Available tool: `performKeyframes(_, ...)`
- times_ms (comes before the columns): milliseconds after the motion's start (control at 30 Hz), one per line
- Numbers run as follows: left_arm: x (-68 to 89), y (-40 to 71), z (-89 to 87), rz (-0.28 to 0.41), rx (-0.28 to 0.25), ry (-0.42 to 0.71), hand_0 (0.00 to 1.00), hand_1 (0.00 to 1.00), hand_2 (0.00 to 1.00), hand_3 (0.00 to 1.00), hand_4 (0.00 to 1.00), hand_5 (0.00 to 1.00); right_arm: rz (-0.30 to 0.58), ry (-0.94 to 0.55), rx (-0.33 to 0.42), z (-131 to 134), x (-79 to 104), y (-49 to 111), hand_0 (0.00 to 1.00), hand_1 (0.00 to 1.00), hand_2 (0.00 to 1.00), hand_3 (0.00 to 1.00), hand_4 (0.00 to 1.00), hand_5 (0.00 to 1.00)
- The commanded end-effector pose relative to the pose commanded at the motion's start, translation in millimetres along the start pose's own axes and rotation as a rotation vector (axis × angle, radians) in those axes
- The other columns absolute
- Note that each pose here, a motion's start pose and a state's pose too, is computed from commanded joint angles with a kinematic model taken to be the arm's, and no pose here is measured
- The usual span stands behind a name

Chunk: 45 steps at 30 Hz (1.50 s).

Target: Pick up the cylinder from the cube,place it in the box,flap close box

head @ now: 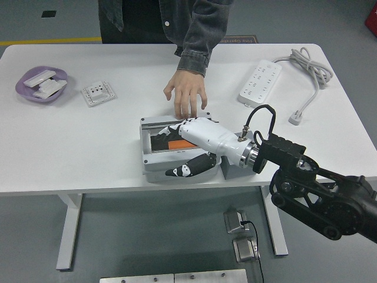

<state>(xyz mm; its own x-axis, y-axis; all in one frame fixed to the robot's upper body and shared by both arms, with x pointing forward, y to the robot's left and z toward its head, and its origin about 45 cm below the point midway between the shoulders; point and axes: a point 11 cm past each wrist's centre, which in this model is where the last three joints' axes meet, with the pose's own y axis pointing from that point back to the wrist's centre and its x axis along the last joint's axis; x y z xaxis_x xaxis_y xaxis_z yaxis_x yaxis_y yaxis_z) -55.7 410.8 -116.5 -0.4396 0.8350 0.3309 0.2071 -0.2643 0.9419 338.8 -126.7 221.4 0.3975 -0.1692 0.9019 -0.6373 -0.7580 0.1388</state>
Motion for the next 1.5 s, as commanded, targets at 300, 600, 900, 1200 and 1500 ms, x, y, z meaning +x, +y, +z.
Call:
performKeyframes(300,-0.8,0.1,0.2,-0.001,-0.001,0.001,0.822,0.811,0.777,0.838,0.725,0.477,-0.012,-0.017,-0.015,4.2,-8.2,5.8,0.706,0.666,0.693,0.803,0.879,0.456)
performKeyframes(600,-1.4,0.3,1.1,-0.001,-0.001,-0.003,0.822,0.811,0.777,0.838,0.725,0.477,0.044,0.021,0.000,0.7,26.1,3.8,0.708,0.665,0.688,0.803,0.876,0.453)
performKeyframes(900,-3.0,0.2,0.1,-0.003,0.002,-0.009,0.822,0.811,0.777,0.838,0.725,0.477,0.095,-0.005,-0.076,35.1,44.3,-4.2,0.701,0.650,0.684,0.803,0.871,0.449)
performKeyframes(1200,-5.0,0.1,-0.8,-0.008,0.001,-0.010,0.822,0.811,0.777,0.838,0.725,0.477,0.046,-0.044,-0.162,61.6,15.0,10.8,0.697,0.641,0.682,0.800,0.865,0.445)
performKeyframes(1500,-3.7,-0.1,-2.0,-0.006,0.003,-0.008,0.822,0.811,0.777,0.838,0.725,0.477,0.040,-0.036,-0.129,42.6,5.3,26.3,0.693,0.636,0.680,0.799,0.860,0.443)
